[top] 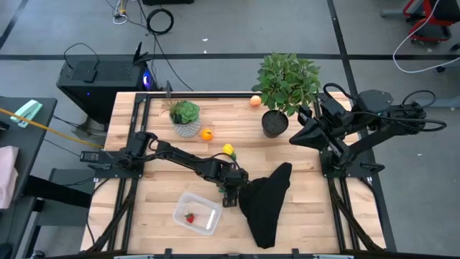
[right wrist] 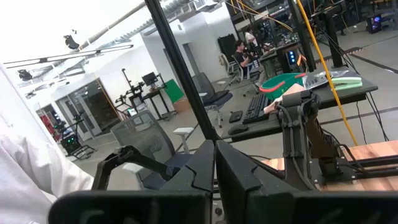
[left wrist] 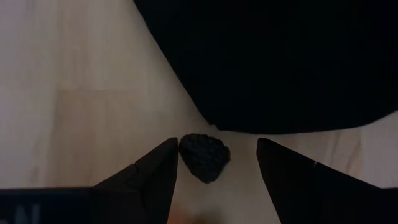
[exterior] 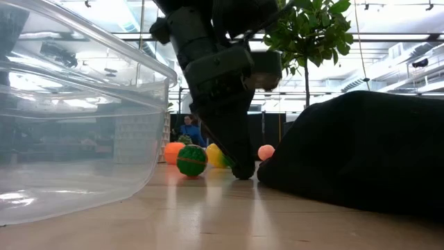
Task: Pick and placing Produce into tupperware
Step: Put the blackberry into the transparent bin
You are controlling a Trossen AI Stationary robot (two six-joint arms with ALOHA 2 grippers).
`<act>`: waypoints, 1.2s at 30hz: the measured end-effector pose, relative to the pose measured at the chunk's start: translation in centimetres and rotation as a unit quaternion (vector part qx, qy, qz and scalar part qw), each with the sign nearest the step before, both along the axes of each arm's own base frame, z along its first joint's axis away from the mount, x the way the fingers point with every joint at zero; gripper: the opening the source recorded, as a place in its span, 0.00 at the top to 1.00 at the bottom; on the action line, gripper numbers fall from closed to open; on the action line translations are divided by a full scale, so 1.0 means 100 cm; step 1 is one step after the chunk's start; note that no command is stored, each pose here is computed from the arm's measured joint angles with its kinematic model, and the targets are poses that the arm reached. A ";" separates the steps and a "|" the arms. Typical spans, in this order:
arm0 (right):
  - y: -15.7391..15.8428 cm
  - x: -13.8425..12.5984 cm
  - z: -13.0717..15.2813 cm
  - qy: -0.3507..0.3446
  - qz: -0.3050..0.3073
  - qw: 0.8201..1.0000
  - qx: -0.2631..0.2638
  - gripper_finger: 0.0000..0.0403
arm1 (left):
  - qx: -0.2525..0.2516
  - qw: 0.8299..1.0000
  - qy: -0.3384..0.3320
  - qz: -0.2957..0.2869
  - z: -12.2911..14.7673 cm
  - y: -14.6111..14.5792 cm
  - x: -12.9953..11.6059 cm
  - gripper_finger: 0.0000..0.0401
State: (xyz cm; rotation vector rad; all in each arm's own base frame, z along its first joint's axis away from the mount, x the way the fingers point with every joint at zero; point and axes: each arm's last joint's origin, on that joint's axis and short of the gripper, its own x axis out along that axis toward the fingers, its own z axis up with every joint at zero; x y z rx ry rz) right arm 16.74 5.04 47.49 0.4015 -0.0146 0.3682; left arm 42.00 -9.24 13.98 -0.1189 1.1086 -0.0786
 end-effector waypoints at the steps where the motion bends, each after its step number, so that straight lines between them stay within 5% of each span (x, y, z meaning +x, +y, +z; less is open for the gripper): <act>1: 0.000 0.000 0.000 0.000 0.000 1.000 0.000 0.94 | -0.003 1.000 0.002 -0.001 -0.001 0.000 0.000 0.45; 10: 0.000 0.000 0.000 0.000 0.000 1.000 0.002 0.94 | -0.009 1.000 0.001 0.000 -0.006 0.001 0.003 0.51; 19: 0.000 0.000 0.000 0.000 0.000 1.000 0.002 0.94 | -0.010 1.000 0.005 0.000 -0.006 0.003 0.002 0.69; 24: 0.000 0.000 0.000 0.000 0.000 1.000 0.002 0.94 | -0.001 1.000 0.009 -0.014 0.001 0.002 0.008 0.69; 36: 0.000 0.000 0.000 0.001 0.000 1.000 0.001 0.94 | 0.027 0.993 0.033 -0.113 0.102 -0.003 0.020 0.69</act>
